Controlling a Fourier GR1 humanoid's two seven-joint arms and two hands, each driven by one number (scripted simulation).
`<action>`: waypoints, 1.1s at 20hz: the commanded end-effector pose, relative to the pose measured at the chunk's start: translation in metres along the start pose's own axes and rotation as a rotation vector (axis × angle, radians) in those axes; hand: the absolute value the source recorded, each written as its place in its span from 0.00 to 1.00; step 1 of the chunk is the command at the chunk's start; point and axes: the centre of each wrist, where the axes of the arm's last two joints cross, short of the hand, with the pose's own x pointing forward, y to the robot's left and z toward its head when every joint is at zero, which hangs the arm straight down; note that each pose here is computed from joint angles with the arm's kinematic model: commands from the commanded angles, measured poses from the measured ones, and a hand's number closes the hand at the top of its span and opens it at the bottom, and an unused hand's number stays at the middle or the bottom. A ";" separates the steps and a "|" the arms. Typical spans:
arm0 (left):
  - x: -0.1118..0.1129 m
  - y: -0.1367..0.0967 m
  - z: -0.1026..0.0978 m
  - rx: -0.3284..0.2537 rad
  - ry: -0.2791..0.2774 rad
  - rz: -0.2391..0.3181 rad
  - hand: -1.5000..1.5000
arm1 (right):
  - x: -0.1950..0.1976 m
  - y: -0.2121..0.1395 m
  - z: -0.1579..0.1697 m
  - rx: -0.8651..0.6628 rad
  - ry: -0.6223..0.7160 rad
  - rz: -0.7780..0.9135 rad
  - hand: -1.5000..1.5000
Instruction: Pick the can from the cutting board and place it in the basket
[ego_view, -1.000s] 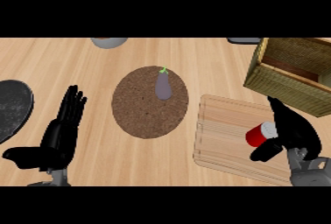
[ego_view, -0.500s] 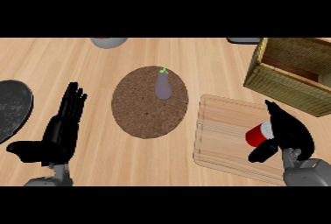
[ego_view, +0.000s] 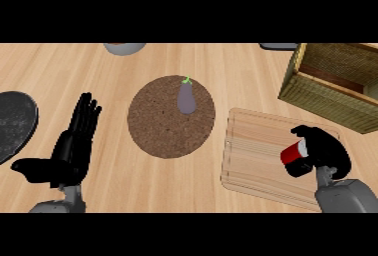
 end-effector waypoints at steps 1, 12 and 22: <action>0.007 0.013 0.009 -0.014 -0.007 -0.001 0.50 | -0.004 0.010 -0.007 0.038 -0.043 0.127 1.00; 0.003 0.006 -0.002 -0.006 -0.001 -0.008 0.50 | 0.029 0.014 -0.011 -0.034 -0.107 0.184 1.00; 0.006 -0.003 0.010 -0.065 -0.018 -0.013 0.50 | 0.164 0.037 -0.026 -0.228 -0.183 0.104 1.00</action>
